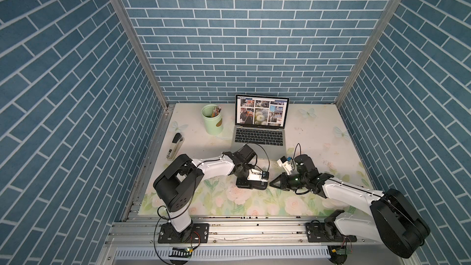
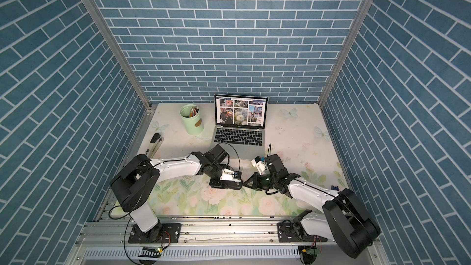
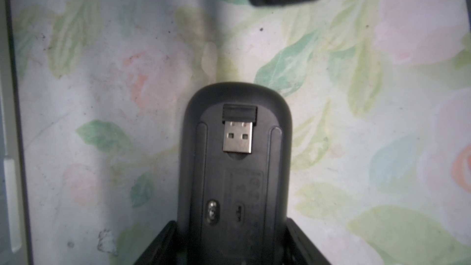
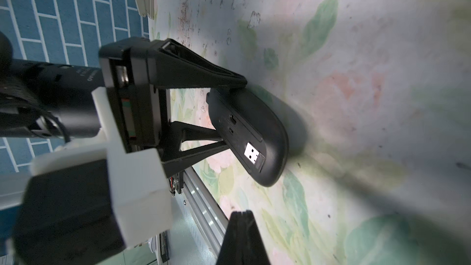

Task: Remove the wireless mouse receiver from the laptop
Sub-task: Insert the USB plug into the mouse.

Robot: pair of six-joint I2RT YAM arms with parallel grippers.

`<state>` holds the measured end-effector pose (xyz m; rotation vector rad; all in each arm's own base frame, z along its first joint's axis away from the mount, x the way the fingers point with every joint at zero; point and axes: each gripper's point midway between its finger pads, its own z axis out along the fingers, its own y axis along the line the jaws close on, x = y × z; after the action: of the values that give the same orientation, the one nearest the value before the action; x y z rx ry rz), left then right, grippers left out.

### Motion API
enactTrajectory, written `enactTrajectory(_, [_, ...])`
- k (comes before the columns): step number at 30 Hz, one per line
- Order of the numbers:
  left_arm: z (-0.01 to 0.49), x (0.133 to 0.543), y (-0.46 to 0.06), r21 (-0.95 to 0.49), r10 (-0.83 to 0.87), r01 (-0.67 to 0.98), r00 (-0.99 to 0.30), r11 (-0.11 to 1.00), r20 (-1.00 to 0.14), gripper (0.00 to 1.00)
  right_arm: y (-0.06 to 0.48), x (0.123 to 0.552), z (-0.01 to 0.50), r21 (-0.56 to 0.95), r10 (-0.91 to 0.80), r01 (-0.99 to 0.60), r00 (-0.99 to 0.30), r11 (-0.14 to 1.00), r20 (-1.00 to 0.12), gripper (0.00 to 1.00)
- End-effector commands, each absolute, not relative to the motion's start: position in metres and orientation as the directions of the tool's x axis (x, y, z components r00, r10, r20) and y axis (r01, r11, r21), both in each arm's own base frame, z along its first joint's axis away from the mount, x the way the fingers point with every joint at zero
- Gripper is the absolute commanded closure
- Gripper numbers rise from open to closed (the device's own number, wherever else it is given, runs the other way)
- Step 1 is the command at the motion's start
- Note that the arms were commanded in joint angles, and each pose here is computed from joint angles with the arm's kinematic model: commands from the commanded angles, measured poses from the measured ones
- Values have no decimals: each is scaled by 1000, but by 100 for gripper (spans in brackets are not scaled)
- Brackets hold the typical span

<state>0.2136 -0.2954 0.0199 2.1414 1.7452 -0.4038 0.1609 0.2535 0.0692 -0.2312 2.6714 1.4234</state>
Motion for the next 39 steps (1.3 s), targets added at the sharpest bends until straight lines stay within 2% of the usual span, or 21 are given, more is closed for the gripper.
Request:
enactTrajectory(1, [3,204,-284,40,910,979,199,-199,-365,36,262,162,72,819,-120,-227,-974,527,-194,100])
enactTrajectory(28, [0,203,-284,25,916,982,183,-186,-357,36,295,180,63,822,-214,-285,-955,493,-203,100])
enactTrajectory(39, [-1,202,-283,21,918,983,179,-183,-355,36,294,179,49,812,-226,-267,-959,518,-171,100])
